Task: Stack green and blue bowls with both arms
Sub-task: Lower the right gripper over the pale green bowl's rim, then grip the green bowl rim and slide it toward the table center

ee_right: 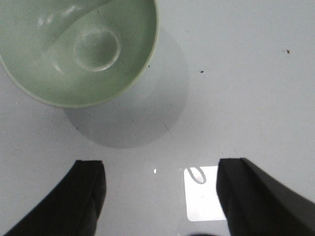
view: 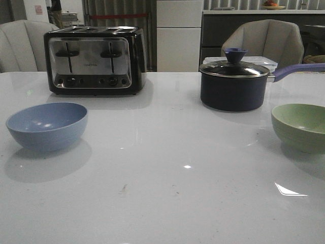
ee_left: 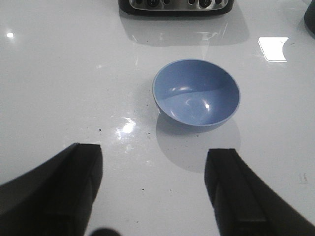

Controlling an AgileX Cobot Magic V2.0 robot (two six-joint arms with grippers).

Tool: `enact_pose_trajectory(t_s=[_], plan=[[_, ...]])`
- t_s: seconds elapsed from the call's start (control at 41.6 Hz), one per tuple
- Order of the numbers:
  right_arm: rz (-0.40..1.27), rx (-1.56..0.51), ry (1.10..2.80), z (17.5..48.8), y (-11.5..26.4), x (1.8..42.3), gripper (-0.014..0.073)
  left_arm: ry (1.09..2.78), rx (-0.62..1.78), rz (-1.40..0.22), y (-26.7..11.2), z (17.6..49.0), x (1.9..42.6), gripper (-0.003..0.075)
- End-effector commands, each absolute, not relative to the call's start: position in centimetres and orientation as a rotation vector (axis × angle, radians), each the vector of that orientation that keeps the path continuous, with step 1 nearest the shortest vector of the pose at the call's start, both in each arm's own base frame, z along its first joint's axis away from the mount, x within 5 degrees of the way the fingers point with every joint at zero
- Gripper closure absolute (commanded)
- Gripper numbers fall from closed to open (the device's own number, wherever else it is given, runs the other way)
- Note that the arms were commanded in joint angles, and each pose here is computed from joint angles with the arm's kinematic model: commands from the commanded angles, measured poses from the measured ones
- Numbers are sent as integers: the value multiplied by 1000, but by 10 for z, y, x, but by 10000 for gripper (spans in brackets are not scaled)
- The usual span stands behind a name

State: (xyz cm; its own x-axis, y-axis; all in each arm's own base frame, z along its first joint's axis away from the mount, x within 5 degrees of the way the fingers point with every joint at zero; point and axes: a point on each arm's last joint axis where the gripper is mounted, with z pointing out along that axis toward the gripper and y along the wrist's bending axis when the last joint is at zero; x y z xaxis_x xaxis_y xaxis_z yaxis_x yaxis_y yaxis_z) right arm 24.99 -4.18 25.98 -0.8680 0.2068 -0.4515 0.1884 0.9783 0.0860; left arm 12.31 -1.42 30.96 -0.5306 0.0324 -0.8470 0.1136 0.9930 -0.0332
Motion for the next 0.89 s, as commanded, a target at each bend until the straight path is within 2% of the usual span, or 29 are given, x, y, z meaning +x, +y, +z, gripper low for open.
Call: enact_pose_trajectory(t_s=[0.0, 0.529, 0.674, 0.866], plan=[[79, 271, 2595, 270, -49, 274, 22, 2033, 84, -108, -14, 324, 128, 213], [143, 311, 2673, 226, -69, 374, 34, 2033, 84, -108, -14, 324, 128, 213], [159, 300, 2731, 215, -70, 384, 141, 2033, 84, -108, -14, 324, 128, 213], [166, 288, 2757, 211, -70, 386, 344, 2033, 84, -108, -14, 324, 128, 213]])
